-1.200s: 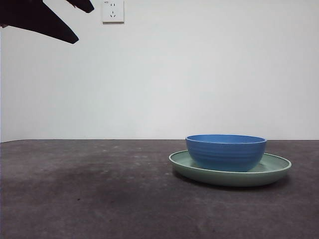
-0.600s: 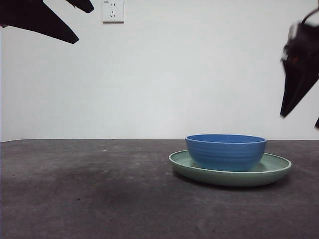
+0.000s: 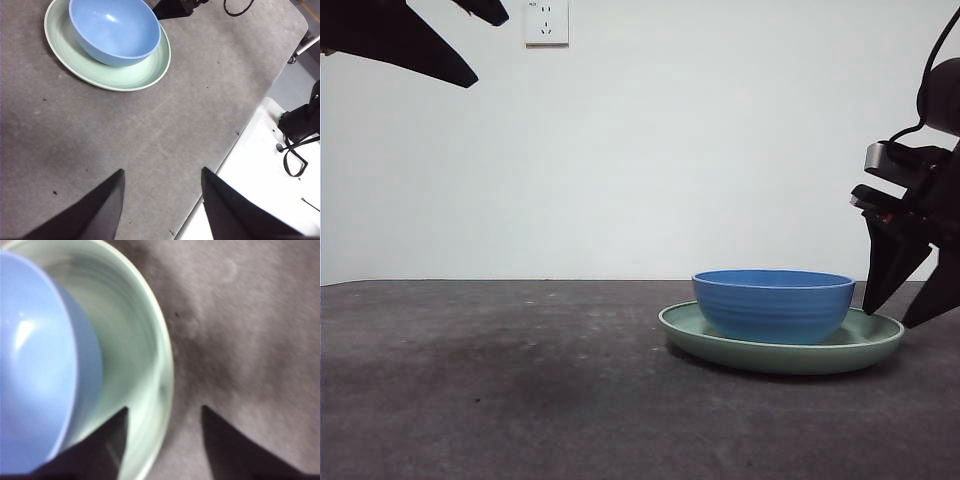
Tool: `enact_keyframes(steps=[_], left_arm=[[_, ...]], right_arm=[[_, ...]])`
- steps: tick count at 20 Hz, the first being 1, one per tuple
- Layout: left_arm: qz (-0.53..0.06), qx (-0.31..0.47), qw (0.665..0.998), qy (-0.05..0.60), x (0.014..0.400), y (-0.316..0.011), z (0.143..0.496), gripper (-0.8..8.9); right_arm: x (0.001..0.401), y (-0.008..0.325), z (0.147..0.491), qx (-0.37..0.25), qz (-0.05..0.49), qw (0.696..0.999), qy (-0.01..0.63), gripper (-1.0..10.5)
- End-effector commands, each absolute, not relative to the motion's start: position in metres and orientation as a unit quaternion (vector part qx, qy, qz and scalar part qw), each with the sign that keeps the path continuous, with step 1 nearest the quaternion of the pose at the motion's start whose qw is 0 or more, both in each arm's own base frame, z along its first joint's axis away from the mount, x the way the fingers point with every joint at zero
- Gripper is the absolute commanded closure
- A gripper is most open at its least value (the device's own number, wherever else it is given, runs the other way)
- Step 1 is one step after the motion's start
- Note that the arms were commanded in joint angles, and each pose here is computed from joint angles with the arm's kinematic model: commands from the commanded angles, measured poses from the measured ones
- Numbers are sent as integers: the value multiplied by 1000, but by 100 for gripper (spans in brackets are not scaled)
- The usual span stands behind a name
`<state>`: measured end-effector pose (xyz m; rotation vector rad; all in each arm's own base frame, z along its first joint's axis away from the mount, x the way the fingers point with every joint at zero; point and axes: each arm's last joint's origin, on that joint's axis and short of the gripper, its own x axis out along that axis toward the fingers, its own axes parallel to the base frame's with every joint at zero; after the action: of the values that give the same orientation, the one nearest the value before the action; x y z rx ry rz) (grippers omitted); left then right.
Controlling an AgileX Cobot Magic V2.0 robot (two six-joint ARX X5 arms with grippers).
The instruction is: Pick up the blue bowl, put it on the green plate, put it on desk
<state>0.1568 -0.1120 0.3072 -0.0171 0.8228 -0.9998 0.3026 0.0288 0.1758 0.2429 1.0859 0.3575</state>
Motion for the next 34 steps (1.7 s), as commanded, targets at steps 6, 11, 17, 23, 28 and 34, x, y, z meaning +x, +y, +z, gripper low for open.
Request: enact_keyframes(steps=[6, 11, 17, 23, 28, 34], left_arm=[[-471, -3, 798, 376, 157, -114, 310, 564], [-471, -3, 798, 376, 157, -114, 310, 564], [-470, -6, 798, 378, 157, -114, 310, 564], [-470, -6, 798, 378, 157, -114, 310, 564], [-470, -6, 798, 377, 157, -114, 310, 564], [-470, -6, 798, 377, 157, -114, 310, 564]], right_arm=[[314, 32, 165, 126, 171, 833, 511, 913], [314, 31, 165, 127, 169, 834, 510, 939], [314, 32, 171, 164, 183, 829, 503, 939], [305, 35, 202, 191, 204, 840, 465, 939], [300, 42, 227, 212, 228, 844, 437, 939], [301, 84, 242, 192, 256, 848, 422, 939]])
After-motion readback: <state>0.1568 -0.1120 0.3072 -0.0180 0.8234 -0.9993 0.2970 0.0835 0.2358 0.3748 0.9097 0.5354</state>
